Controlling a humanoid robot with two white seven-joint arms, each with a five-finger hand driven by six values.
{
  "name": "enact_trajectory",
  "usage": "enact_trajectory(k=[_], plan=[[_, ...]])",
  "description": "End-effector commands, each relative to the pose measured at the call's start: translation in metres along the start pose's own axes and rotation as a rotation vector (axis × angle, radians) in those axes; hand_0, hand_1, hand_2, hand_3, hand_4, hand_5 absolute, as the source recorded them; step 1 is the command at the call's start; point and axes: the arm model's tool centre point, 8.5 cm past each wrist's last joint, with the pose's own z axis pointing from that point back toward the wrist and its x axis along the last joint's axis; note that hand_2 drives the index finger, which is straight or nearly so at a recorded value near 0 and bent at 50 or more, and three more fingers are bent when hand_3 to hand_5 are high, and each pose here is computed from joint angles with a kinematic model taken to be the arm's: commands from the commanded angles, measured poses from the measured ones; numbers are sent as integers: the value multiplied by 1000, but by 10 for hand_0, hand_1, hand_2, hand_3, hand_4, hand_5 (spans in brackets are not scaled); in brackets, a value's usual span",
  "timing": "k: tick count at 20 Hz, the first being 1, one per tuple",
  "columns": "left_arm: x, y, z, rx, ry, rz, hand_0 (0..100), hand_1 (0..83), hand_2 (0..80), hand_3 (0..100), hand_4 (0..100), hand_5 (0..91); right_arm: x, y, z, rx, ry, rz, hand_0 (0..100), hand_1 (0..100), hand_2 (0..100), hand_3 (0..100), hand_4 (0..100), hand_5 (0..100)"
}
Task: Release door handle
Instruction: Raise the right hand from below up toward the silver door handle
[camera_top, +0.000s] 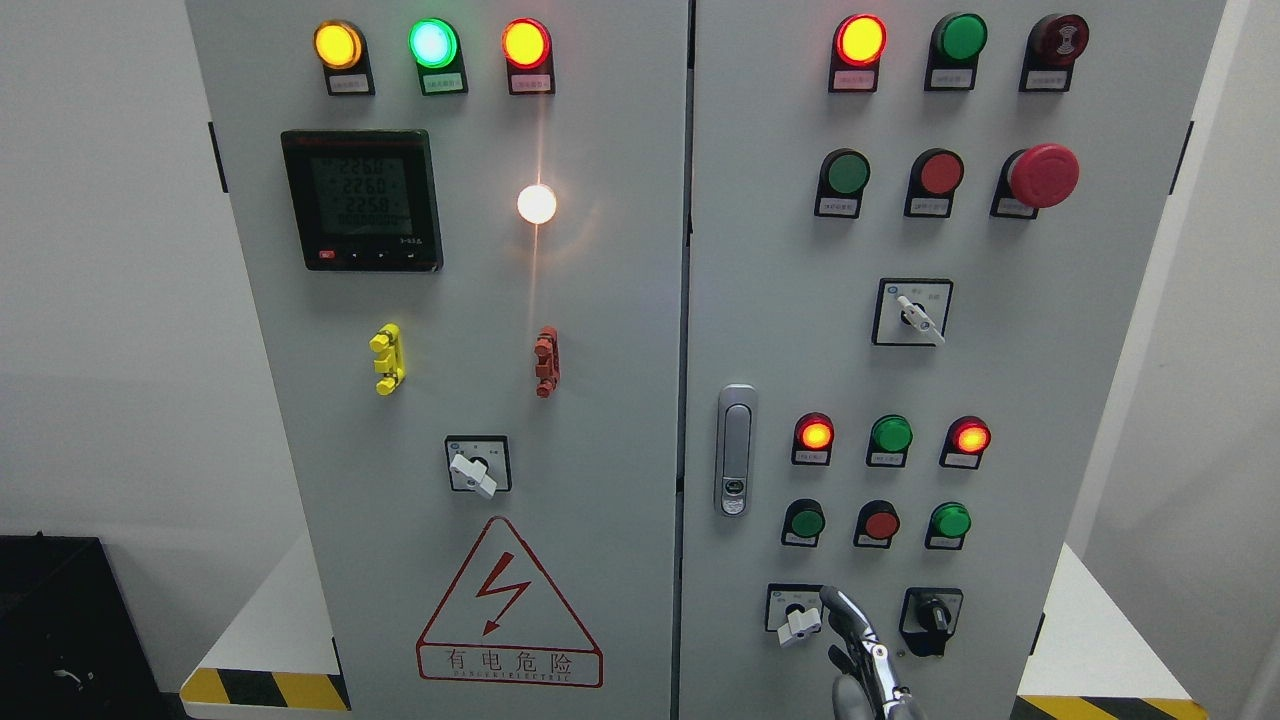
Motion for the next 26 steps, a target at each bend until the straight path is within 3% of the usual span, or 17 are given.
enact_trajectory(k=[1, 2, 3, 5, 11, 18, 26], plan=[[-11, 0, 1, 0, 16, 2, 120, 556, 0, 0, 0, 0, 2, 0, -2, 1, -8, 70, 401, 202, 0, 552, 627, 579], [-11, 0, 1, 0, 16, 2, 120, 556, 0, 0, 0, 0, 2, 1, -2, 3, -13, 105, 430, 245, 15, 699, 760, 778], [-11, 0, 1, 0, 16, 2, 120, 556, 0, 0, 0, 0, 2, 1, -2, 3, -14, 147, 445, 279, 26, 787, 842, 882], [-11, 0, 1, 0, 16, 1, 120, 556, 0, 0, 0, 0, 3, 1, -3, 2, -20, 247, 473, 310, 55, 862, 921, 950], [-11, 0, 1, 0, 16, 1, 120, 556, 0, 0, 0, 0, 3, 1, -5, -7, -34, 694, 476, 348, 52, 998, 1000, 1000], [-11, 0, 1, 0, 16, 1, 120, 556, 0, 0, 0, 0, 5, 3, -35, -16, -92, 902, 460, 334, 37, 1000, 1000, 1000], [-11, 0, 1, 0, 16, 2, 120, 556, 0, 0, 0, 0, -1, 8, -41, -13, -100, 1150, 470, 314, 26, 1000, 1000, 1000]])
